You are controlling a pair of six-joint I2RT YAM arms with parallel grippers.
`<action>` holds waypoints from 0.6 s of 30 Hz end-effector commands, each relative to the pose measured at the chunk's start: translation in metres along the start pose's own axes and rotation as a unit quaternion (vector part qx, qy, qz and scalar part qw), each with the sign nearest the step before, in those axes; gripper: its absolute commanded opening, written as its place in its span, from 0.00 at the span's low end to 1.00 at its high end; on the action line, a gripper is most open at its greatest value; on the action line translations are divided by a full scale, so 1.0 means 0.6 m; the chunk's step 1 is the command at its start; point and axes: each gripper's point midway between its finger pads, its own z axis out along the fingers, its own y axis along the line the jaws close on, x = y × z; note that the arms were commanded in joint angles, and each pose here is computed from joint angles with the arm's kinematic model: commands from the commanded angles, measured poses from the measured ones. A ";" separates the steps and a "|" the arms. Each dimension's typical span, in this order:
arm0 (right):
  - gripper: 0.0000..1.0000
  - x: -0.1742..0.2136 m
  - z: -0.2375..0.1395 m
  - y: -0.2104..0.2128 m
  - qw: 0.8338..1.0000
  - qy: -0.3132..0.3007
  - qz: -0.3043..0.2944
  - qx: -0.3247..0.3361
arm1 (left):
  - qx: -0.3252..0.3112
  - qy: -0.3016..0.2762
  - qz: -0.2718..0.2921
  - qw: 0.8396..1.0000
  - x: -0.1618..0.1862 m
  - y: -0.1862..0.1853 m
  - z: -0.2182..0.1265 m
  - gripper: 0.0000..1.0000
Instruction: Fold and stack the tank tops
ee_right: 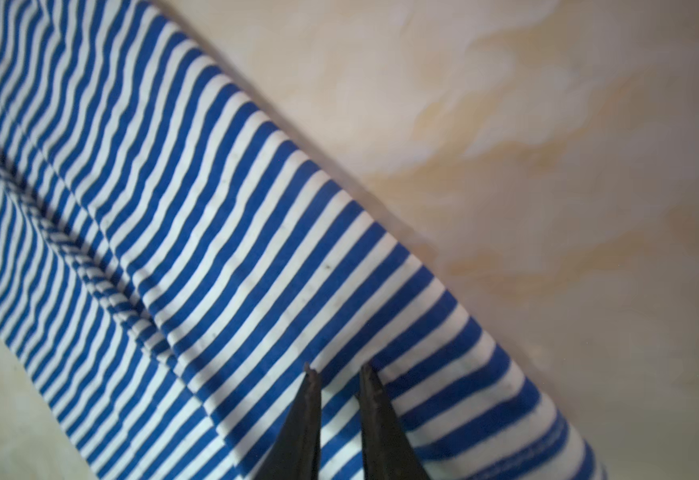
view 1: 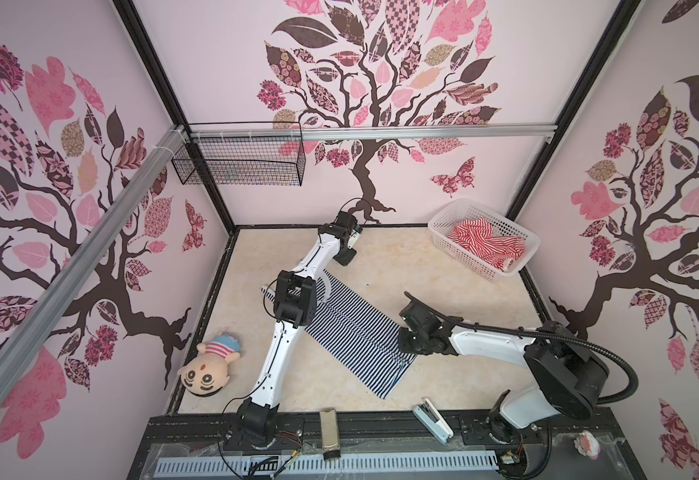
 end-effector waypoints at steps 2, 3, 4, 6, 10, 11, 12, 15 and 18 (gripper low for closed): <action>0.27 0.001 -0.034 -0.009 1.000 -0.008 0.015 0.026 | 0.013 -0.089 -0.051 0.995 -0.028 0.044 -0.152 0.42; 0.29 -0.011 -0.045 -0.002 0.999 -0.024 0.008 0.021 | 0.029 -0.098 -0.056 0.993 -0.017 0.037 -0.174 0.42; 0.31 -0.025 -0.053 0.005 0.999 -0.040 0.002 0.018 | 0.045 -0.104 -0.061 0.992 -0.005 0.026 -0.195 0.42; 0.31 -0.048 -0.059 0.015 0.998 -0.061 -0.014 0.020 | 0.079 -0.090 -0.063 0.991 0.038 -0.004 -0.214 0.42; 0.27 -0.075 -0.036 0.039 0.997 -0.056 -0.049 0.036 | 0.100 -0.046 -0.059 0.992 0.132 -0.043 -0.226 0.41; 0.25 -0.077 -0.027 0.044 0.997 -0.051 -0.054 0.036 | 0.098 -0.034 -0.057 0.993 0.153 -0.047 -0.225 0.41; 0.25 -0.079 -0.017 0.051 0.997 -0.044 -0.061 0.034 | 0.096 -0.022 -0.056 0.994 0.177 -0.050 -0.225 0.41; 0.23 -0.079 0.012 0.061 0.996 -0.027 -0.073 0.034 | 0.101 0.010 -0.056 0.993 0.240 -0.063 -0.221 0.40; 0.21 -0.076 0.030 0.063 0.996 -0.015 -0.080 0.038 | 0.113 0.034 -0.054 0.991 0.292 -0.080 -0.219 0.40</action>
